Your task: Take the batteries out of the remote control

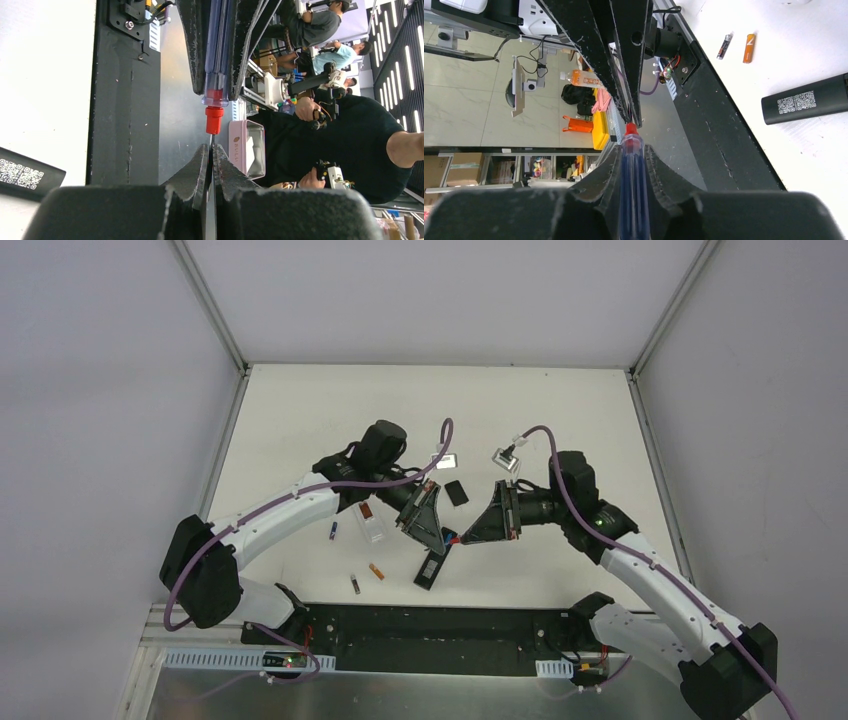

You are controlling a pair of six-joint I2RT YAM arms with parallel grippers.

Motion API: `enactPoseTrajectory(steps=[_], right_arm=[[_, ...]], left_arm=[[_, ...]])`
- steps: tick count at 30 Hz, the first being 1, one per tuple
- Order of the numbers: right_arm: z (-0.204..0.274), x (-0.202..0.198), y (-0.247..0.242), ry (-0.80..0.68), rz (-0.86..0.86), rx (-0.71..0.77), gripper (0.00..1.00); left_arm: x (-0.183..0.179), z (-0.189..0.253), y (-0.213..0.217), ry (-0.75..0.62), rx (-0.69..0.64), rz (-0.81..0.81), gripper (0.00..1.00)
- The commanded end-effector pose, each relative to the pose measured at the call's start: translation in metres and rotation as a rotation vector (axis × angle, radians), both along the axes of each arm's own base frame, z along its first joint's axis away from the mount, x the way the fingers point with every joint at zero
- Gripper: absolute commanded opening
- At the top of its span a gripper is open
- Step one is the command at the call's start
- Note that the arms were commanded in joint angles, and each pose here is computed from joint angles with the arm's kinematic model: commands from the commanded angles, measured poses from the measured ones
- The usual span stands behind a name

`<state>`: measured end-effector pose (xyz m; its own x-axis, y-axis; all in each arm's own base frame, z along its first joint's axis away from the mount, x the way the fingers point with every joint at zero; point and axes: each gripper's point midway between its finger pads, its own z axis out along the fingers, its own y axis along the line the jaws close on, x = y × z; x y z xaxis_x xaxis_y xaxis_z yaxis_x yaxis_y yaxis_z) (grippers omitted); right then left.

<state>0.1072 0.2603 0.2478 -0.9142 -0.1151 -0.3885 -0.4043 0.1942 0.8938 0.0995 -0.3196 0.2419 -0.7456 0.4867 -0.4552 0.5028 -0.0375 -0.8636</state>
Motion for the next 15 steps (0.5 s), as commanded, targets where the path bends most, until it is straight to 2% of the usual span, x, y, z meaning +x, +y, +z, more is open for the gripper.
enactPoseTrajectory(steps=[1,2,3,4,6,7,8,11,15], right_arm=[[0.013,0.003,0.004,-0.045,0.014,0.057,0.00],[0.013,0.003,0.004,-0.043,0.015,0.056,0.00],[0.013,0.003,0.004,-0.044,0.014,0.056,0.00],[0.011,0.005,0.004,-0.042,0.005,0.051,0.00],[0.007,0.010,0.004,-0.045,-0.033,0.030,0.00],[-0.001,0.015,0.003,-0.029,-0.067,-0.010,0.00],[-0.007,0.020,0.001,-0.029,-0.100,-0.042,0.00],[-0.022,0.034,-0.002,-0.016,-0.197,-0.118,0.00],[-0.054,0.062,-0.018,0.014,-0.376,-0.308,0.00]], left_arm=[[-0.001,0.011,-0.001,-0.041,-0.039,-0.022,0.00],[0.000,0.010,-0.002,-0.044,-0.035,-0.017,0.00],[0.002,0.008,-0.002,-0.048,-0.025,-0.003,0.10],[0.005,0.004,-0.003,-0.054,-0.011,0.016,0.33],[0.023,-0.007,-0.006,-0.105,0.049,0.124,0.75],[0.041,-0.021,-0.004,-0.141,0.118,0.238,0.84],[0.054,-0.034,0.000,-0.176,0.172,0.328,0.90],[0.081,-0.063,0.018,-0.200,0.292,0.508,0.97],[0.103,-0.099,0.043,-0.174,0.450,0.697,0.99]])
